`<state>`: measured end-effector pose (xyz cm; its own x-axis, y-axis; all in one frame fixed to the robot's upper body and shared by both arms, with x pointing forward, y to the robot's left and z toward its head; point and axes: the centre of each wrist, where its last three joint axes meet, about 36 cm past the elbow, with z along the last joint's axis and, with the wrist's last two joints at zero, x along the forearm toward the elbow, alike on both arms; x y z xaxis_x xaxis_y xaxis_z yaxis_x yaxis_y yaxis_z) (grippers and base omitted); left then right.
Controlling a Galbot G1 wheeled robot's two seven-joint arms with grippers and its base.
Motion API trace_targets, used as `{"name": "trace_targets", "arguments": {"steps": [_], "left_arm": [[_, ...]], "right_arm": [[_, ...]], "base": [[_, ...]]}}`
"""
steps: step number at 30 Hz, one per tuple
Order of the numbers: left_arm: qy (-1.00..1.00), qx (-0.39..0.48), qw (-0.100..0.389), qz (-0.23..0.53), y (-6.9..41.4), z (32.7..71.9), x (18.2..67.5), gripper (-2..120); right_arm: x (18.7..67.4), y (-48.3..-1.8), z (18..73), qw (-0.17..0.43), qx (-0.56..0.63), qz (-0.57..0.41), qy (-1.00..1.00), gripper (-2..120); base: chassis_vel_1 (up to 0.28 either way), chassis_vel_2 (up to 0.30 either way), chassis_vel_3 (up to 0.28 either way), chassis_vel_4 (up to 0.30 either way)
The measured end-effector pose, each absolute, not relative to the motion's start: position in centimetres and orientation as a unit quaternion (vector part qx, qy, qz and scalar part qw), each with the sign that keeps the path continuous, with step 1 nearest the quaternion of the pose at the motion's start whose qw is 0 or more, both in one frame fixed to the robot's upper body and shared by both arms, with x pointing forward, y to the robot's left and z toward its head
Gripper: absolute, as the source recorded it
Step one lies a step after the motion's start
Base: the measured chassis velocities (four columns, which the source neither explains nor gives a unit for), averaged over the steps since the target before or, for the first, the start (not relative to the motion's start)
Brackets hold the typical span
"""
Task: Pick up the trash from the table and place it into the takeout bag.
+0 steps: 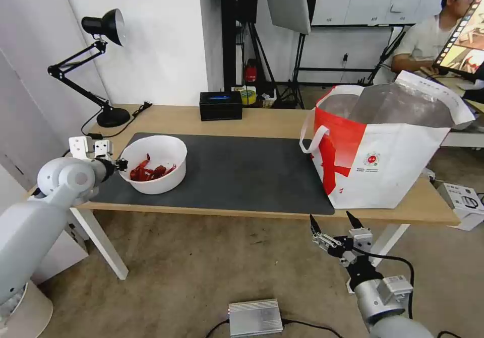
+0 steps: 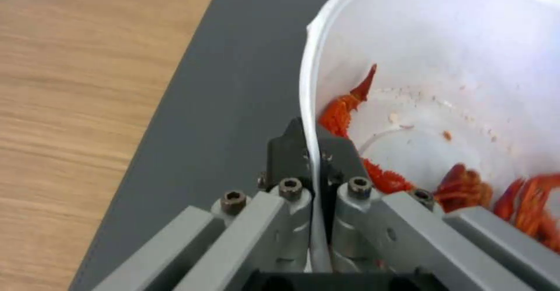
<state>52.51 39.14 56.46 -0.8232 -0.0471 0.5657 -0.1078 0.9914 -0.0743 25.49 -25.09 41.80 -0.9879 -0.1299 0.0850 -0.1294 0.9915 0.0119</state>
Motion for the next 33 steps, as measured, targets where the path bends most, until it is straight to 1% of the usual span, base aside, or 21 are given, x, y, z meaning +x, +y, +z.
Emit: {"name": "trace_targets", "arguments": {"steps": [4,7,12,15,17,24,27,33], "left_arm": [[-0.956,0.032,0.287,0.061,38.6,57.6,52.2,0],[-0.960,0.010,0.271,0.067,37.6,59.1,51.9,0],[-0.963,-0.005,0.261,0.071,36.6,60.3,51.6,0],[-0.964,-0.032,0.248,0.084,35.0,62.2,51.5,0],[-0.964,-0.042,0.245,0.090,34.5,62.8,51.6,0],[-0.962,-0.070,0.241,0.111,33.2,64.3,52.0,0],[-0.956,-0.097,0.242,0.133,32.2,65.1,52.4,0],[-0.954,-0.117,0.239,0.136,30.7,65.6,52.9,0]], "right_arm": [[25.5,-25.1,41.8,0.043,0.065,-0.003,-0.997,100],[25.5,-25.1,41.8,0.043,0.065,-0.003,-0.997,100],[25.5,-25.1,41.8,0.043,0.065,-0.003,-0.997,100],[25.5,-25.1,41.8,0.043,0.065,-0.003,-0.997,100],[25.5,-25.1,41.8,0.043,0.065,-0.003,-0.997,100],[25.5,-25.1,41.8,0.043,0.065,-0.003,-0.997,100],[25.5,-25.1,41.8,0.043,0.065,-0.003,-0.997,100],[25.5,-25.1,41.8,0.043,0.065,-0.003,-0.997,100]], "base": [[0.000,0.000,0.000,0.000],[0.000,0.000,0.000,0.000],[0.000,0.000,0.000,0.000],[0.000,0.000,0.000,0.000],[0.000,0.000,0.000,0.000],[0.000,0.000,0.000,0.000],[0.000,0.000,0.000,0.000],[0.000,0.000,0.000,0.000]]}}
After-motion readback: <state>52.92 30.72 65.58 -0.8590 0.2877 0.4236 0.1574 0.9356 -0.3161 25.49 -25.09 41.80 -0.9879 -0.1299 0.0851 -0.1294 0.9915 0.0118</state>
